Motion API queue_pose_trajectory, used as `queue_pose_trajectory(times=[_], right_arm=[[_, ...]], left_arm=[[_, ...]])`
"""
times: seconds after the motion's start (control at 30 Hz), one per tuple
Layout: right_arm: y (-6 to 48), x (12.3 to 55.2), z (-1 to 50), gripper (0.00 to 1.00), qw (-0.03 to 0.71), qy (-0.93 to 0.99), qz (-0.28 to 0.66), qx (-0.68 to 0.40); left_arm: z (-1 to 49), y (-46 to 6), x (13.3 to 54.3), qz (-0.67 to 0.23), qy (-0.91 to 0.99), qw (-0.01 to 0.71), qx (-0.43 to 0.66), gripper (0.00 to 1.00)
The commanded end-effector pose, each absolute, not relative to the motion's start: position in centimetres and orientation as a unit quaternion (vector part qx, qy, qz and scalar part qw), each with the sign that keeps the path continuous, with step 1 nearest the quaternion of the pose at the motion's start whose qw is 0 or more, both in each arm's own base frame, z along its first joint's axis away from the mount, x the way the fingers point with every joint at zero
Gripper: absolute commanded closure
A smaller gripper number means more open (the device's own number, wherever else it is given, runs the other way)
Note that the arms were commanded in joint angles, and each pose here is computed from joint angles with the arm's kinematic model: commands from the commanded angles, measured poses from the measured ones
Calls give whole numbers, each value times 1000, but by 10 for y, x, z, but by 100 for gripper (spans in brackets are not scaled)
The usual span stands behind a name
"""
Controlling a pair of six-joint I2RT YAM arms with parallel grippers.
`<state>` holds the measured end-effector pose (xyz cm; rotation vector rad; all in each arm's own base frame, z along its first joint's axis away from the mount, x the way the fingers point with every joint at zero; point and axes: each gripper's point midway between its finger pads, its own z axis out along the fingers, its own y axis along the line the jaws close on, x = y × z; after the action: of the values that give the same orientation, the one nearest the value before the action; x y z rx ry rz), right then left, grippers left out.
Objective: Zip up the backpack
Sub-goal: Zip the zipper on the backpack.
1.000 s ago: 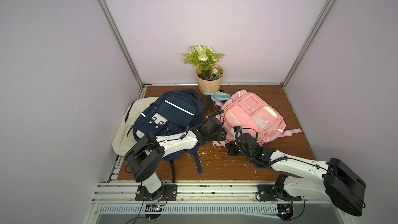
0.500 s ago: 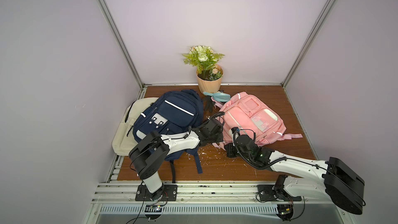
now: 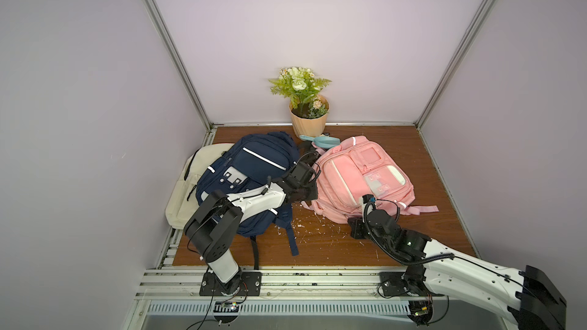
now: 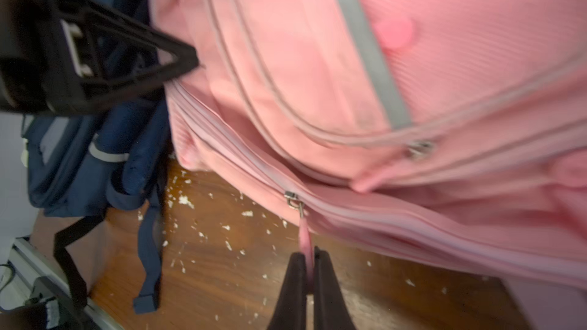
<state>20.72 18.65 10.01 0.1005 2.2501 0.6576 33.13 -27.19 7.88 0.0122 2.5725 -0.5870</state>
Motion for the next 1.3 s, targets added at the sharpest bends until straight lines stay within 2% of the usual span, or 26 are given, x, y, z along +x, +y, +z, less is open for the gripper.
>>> queue_pose_trajectory(times=[0.0, 0.1, 0.2, 0.27, 0.4, 0.47, 0.53, 0.7, 0.87, 0.97, 1.03, 1.1, 1.27], right_arm=[[175, 203, 91, 100, 381, 896, 227, 26], [191, 203, 100, 100, 377, 892, 248, -2], [196, 205, 94, 100, 364, 902, 232, -14], [196, 206, 90, 100, 360, 905, 226, -11], [211, 208, 102, 100, 370, 891, 264, -20], [219, 210, 111, 100, 376, 884, 275, -30], [226, 212, 117, 100, 383, 879, 280, -42], [240, 210, 121, 100, 384, 874, 291, -65], [246, 209, 120, 100, 383, 874, 290, -72], [243, 209, 119, 100, 386, 874, 288, -64], [239, 210, 118, 100, 388, 875, 282, -57], [231, 210, 114, 100, 389, 881, 267, -46], [203, 210, 97, 100, 384, 899, 209, -10]], left_arm=[[95, -242, 358, -160, 939, 303, -17, 96], [91, -254, 355, -176, 940, 293, -10, 96], [93, -259, 352, -175, 939, 295, -5, 94], [98, -257, 349, -171, 939, 297, -9, 84], [114, -254, 329, -167, 934, 314, -27, 49], [114, -255, 316, -174, 934, 311, -36, 37], [108, -264, 301, -201, 932, 298, -41, 31], [93, -300, 273, -255, 928, 271, -25, 27], [78, -333, 260, -278, 928, 249, -6, 27], [65, -334, 261, -263, 935, 237, -12, 33], [62, -330, 262, -253, 937, 238, -16, 40], [61, -321, 265, -232, 940, 248, -23, 54], [75, -292, 279, -192, 940, 277, -40, 81]])
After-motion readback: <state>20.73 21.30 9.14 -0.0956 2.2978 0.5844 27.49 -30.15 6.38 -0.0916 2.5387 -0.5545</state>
